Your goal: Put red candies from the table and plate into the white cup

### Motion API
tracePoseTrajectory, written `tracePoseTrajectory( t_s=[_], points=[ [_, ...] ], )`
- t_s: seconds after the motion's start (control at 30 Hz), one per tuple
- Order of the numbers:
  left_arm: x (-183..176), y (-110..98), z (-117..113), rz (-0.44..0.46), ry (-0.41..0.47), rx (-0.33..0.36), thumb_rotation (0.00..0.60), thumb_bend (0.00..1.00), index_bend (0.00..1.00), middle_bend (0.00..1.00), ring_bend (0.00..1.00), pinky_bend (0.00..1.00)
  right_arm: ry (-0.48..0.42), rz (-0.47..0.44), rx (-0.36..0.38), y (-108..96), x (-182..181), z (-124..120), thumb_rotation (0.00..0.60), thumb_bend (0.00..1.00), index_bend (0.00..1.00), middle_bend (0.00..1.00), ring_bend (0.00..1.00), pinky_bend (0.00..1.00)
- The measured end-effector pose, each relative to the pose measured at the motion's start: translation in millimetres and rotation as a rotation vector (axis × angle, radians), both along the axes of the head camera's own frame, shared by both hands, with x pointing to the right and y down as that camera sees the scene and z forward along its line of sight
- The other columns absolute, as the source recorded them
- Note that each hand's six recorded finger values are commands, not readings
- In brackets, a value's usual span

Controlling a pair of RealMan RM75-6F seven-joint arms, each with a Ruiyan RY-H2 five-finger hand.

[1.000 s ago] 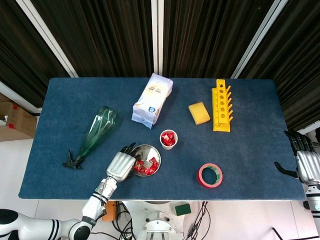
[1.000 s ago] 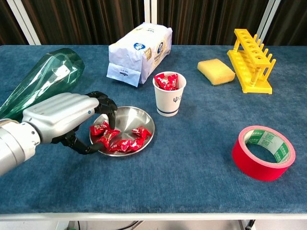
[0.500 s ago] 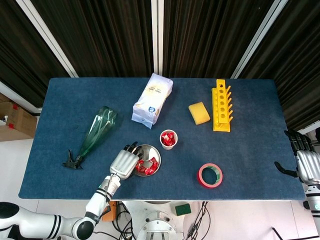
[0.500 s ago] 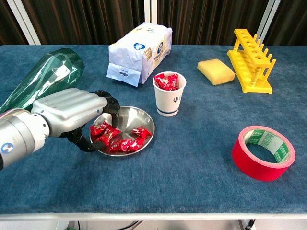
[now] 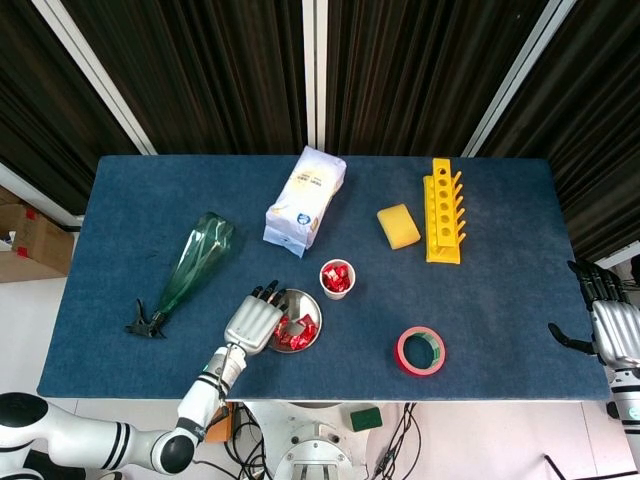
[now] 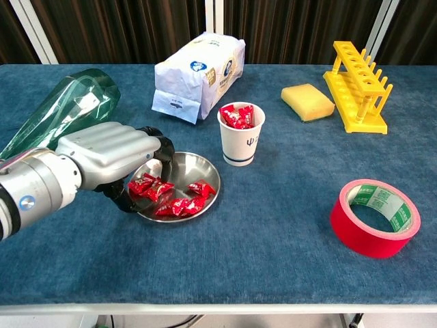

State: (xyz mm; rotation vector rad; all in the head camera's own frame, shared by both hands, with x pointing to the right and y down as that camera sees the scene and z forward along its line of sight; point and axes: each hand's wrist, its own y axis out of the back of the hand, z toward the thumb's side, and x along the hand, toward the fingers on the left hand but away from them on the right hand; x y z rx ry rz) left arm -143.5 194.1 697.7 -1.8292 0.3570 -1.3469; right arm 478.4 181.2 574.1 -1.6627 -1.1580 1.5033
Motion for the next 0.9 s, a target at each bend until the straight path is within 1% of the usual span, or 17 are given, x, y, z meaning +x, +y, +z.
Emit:
tracePoseTrajectory(
  t_s=[0.27,0.5,0.67,0.77,0.9],
  points=[
    [0.9,-1.2,1.2,0.001,-0.009,0.0,0.6,0.29,0.47,0.14,0.02,0.2,0.002,0.006,0.001,-0.7,1.2,-0.1,0.6,0.22,0.0,0.0,0.0,0.0],
    [3.8,-0.6,1.3,-0.013,0.019,-0.002,0.6,0.3,0.54,0.16,0.02,0.2,0.0,0.007,0.003,-1.1,1.7,-0.5,0.6,0.22,0.0,0.0,0.0,0.0],
    [4.3,-0.5,0.9,-0.024,0.04,-0.005,0.6,0.31,0.56,0.17,0.02,0.21,-0.001,0.007,0.003,-1.1,1.9,-0.8,0.6,0.22,0.0,0.0,0.0,0.0],
    [5.7,-1.5,-3.7,-0.034,0.067,-0.005,0.6,0.31,0.57,0.18,0.02,0.21,-0.001,0.006,0.004,-1.0,1.7,-1.0,0.6,0.22,0.0,0.0,0.0,0.0],
    [8.6,-6.6,-17.4,-0.043,0.116,0.016,0.6,0.31,0.57,0.19,0.03,0.21,-0.002,0.005,0.003,-0.9,1.4,-0.7,0.6,0.22,0.0,0.0,0.0,0.0]
  ],
)
